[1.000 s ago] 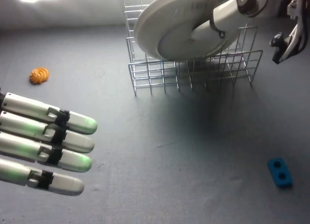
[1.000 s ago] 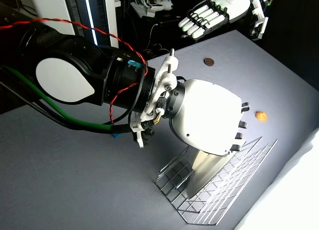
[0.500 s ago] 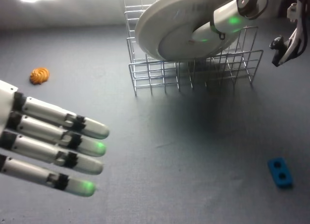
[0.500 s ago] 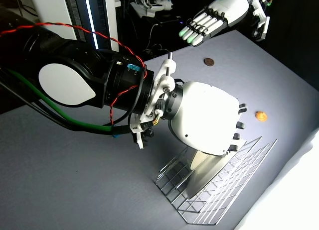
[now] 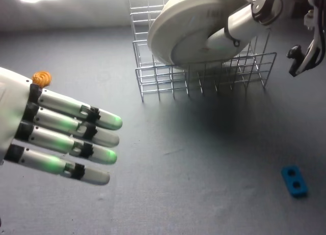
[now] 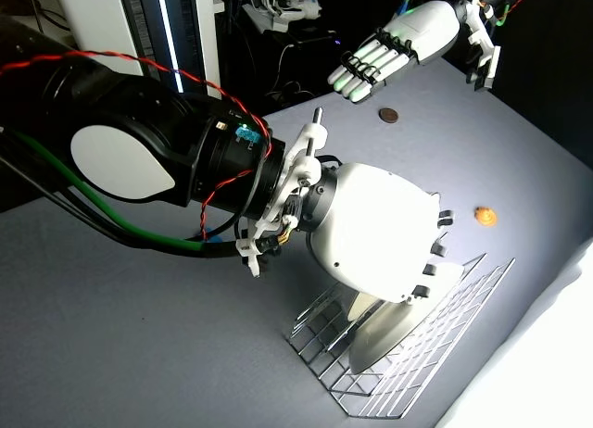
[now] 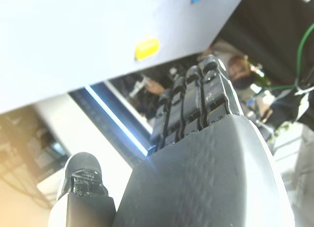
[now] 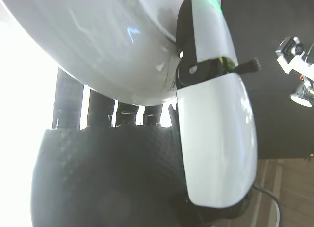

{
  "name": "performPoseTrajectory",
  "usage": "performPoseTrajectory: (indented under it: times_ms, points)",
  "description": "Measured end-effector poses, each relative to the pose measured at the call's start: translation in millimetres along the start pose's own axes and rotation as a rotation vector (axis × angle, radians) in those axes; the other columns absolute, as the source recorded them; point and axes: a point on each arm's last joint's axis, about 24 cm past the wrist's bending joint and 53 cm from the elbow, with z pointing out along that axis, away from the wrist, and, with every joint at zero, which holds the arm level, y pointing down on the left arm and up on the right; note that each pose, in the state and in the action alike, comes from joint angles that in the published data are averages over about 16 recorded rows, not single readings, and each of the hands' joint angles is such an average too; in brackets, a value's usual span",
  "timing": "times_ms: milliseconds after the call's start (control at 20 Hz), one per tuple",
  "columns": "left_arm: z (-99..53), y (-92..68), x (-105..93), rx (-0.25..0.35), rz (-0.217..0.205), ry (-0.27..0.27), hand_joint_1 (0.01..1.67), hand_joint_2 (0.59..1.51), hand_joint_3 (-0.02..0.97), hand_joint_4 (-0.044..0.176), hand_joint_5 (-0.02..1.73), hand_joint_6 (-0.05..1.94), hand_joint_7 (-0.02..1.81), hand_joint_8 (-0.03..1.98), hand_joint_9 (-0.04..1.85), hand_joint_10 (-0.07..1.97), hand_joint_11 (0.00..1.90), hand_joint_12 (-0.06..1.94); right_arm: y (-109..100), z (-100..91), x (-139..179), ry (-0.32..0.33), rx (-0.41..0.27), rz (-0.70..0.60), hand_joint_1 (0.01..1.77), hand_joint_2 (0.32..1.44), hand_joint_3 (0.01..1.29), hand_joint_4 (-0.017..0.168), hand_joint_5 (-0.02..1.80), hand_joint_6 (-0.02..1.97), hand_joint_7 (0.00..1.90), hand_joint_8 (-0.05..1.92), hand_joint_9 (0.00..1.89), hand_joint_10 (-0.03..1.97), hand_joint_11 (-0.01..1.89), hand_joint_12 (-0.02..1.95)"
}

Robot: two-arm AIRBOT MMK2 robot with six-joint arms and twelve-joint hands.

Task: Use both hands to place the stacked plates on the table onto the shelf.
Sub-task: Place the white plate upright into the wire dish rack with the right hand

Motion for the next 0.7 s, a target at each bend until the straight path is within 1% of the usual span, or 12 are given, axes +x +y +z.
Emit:
performPoseTrajectory:
  times_ms: [250, 400, 450, 700]
  points:
    - [-2.7, 11.5, 1.0, -0.037, 0.007, 0.003, 0.01, 1.130, 0.005, 0.007, 0.02, 0.02, 0.02, 0.02, 0.02, 0.02, 0.02, 0.01, -6, 0.0, 5, 0.011, 0.013, -0.005, 1.23, 1.01, 0.01, 0.006, 0.94, 0.89, 1.08, 0.82, 1.32, 0.02, 0.86, 1.06]
    - [-4.2, 16.8, 1.4, -0.056, 0.011, 0.003, 0.01, 1.133, 0.005, 0.007, 0.02, 0.02, 0.02, 0.02, 0.02, 0.02, 0.02, 0.01, -10, 0.0, 9, 0.017, 0.018, -0.011, 1.22, 1.02, 0.01, 0.004, 0.93, 0.90, 1.06, 0.71, 1.29, 0.02, 0.83, 1.07]
    - [-4.5, 18.1, 1.3, -0.060, 0.012, 0.003, 0.01, 1.134, 0.005, 0.007, 0.02, 0.02, 0.02, 0.02, 0.02, 0.02, 0.02, 0.01, -10, 0.0, 10, 0.018, 0.019, -0.013, 1.22, 1.02, 0.01, 0.003, 0.92, 0.89, 1.06, 0.67, 1.27, 0.02, 0.82, 1.07]
    - [-5.5, 21.5, 0.9, -0.070, 0.017, 0.002, 0.01, 1.141, 0.005, 0.007, 0.02, 0.02, 0.02, 0.02, 0.02, 0.02, 0.02, 0.01, -14, 0.1, 14, 0.025, 0.021, -0.021, 1.20, 1.01, 0.01, -0.001, 0.90, 0.63, 1.04, 0.42, 1.19, 0.02, 0.74, 1.07]
